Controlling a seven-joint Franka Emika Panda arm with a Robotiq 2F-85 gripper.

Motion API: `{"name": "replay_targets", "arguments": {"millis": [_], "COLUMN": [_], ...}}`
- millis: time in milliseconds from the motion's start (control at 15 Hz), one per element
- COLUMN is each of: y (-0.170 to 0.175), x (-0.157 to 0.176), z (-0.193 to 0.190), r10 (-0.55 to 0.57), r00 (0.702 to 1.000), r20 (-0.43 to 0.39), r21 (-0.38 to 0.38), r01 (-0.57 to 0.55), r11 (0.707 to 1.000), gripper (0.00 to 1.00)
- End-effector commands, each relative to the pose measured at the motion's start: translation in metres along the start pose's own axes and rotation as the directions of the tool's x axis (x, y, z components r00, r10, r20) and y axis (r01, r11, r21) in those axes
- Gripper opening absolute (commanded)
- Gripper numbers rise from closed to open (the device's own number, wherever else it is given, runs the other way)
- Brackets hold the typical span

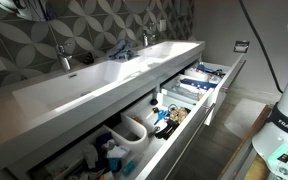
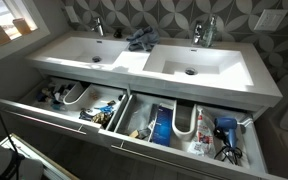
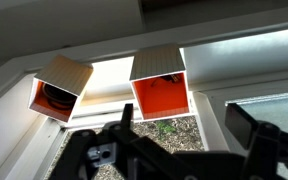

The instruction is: Remove the box from the open drawer on the left and put it on the windowsill.

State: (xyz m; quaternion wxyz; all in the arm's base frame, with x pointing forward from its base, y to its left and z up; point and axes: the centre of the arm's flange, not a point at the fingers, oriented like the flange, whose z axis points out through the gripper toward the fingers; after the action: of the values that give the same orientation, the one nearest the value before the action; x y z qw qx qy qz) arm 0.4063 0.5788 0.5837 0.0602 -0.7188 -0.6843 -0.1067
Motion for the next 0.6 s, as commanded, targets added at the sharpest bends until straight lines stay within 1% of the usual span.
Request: {"name": "replay_targets", "arguments": {"millis": [0,133,267,400,533], "y": [-0.01,-0.012,-0.014,-0.015,-0.011], "x": [-0.056,-0.088,-0.12,-0.151,-0.18], "z": [-0.034,-0.048,-0.055,-0.058,-0.054], "r10": [0.132,0.224,0.306,0.373,0.438], "r00": [0.987,0.96,0.924,0.884,0.835], "r20": [0.093,0.167,0.228,0.282,0.333], "r21": [0.007,-0.015,-0.025,-0.019,0.002], "r01": [-0.133,-0.225,-0.308,-0.383,-0.465], "r11": [0.991,0.974,0.951,0.923,0.885], "gripper": [1.0,1.0,1.0,1.0,1.0]}}
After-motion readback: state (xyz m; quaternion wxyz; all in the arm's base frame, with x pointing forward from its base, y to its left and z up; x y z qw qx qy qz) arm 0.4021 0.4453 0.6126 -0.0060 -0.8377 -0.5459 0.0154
